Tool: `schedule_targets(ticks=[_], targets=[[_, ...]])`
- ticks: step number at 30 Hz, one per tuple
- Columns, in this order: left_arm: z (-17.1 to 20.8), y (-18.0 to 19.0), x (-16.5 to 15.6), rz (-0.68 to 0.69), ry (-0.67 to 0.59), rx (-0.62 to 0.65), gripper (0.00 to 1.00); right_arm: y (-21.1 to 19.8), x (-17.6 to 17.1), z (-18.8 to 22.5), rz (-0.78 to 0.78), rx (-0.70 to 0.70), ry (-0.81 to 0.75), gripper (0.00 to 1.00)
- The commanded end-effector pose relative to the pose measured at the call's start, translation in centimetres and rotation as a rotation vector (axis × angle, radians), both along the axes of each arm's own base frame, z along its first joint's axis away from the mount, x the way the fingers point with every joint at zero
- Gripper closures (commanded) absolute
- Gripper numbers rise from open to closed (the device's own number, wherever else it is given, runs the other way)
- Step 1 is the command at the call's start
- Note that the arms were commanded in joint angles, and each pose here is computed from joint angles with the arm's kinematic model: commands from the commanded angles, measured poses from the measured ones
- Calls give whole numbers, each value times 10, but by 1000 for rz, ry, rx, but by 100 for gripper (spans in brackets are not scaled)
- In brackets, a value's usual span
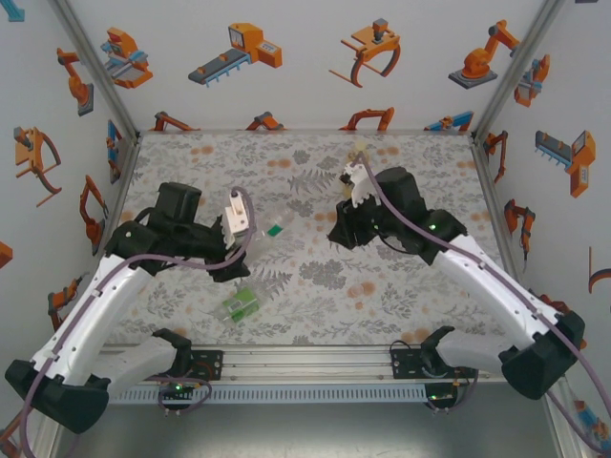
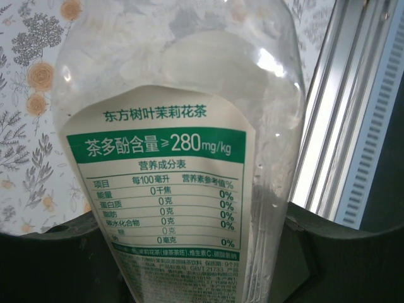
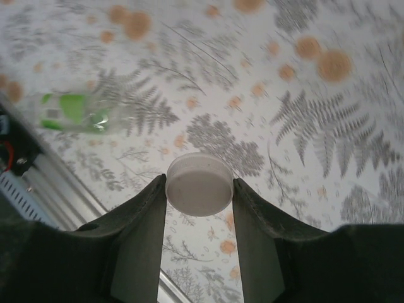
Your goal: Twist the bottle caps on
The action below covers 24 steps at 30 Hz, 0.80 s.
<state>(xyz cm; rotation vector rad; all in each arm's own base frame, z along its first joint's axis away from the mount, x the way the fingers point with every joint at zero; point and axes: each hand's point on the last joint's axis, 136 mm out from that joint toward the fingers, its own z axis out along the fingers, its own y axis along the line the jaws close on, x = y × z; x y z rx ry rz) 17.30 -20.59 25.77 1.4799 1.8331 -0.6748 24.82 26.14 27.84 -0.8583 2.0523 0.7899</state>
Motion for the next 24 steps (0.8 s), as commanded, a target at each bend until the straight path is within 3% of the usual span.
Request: schedule_targets(ticks=[1,7,15,24], targets=[[7,8,-22,-154,-148,37,100,26,-41,71,337,170,-231,83],[10,12,-24,-175,-222,67,100,43,-89,118,624,281,-382,87],[11,14,-28,-199,-251,94,100,64,-107,127,734,221,-468,88],[15,11,-32,-215,-250,72,100,79,-110,121,779,189,-458,90]])
